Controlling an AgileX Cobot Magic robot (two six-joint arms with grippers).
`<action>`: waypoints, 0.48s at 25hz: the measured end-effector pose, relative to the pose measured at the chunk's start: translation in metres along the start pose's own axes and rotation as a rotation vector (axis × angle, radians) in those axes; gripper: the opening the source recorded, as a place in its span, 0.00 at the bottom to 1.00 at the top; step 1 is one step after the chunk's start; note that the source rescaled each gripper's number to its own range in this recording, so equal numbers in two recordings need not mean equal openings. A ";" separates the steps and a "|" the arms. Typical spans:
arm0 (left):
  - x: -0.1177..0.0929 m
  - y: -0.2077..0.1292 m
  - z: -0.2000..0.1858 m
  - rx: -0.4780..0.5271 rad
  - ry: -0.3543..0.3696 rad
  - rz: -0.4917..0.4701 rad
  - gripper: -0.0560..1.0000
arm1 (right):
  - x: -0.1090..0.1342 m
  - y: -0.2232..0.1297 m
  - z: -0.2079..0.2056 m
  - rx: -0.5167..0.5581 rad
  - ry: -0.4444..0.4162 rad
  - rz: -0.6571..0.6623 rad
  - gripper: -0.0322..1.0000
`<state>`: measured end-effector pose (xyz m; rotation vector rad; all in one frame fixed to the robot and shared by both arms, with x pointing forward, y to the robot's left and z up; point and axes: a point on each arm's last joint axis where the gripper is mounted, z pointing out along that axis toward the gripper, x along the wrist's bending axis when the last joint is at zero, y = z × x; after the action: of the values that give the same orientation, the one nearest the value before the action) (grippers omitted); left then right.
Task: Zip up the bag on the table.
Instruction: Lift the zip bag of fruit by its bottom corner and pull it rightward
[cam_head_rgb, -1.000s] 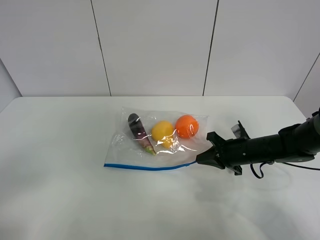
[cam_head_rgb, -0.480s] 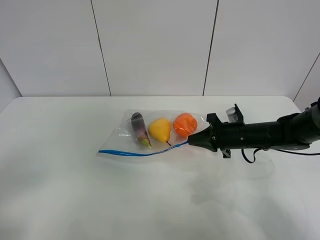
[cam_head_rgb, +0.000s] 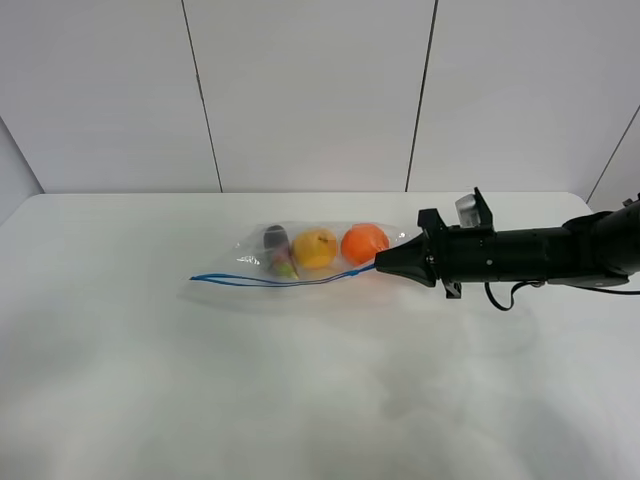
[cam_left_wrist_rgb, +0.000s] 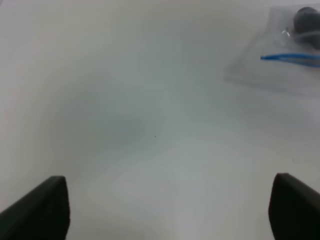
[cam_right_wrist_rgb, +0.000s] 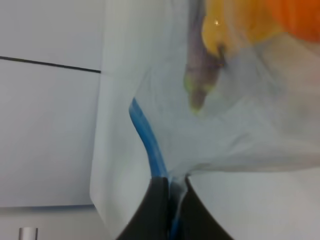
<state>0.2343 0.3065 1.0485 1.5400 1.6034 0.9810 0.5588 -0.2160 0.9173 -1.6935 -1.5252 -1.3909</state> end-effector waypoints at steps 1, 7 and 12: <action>0.000 0.000 0.000 0.000 0.000 0.000 1.00 | 0.001 0.000 0.000 0.002 0.001 -0.007 0.03; 0.000 0.000 0.000 0.000 0.000 0.000 1.00 | 0.002 -0.001 -0.001 0.017 -0.003 -0.020 0.03; 0.000 0.000 0.000 -0.002 0.000 0.002 1.00 | 0.001 -0.001 -0.001 0.021 -0.005 -0.022 0.03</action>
<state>0.2344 0.3065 1.0487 1.5406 1.6003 0.9837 0.5572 -0.2157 0.9186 -1.6736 -1.5598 -1.3785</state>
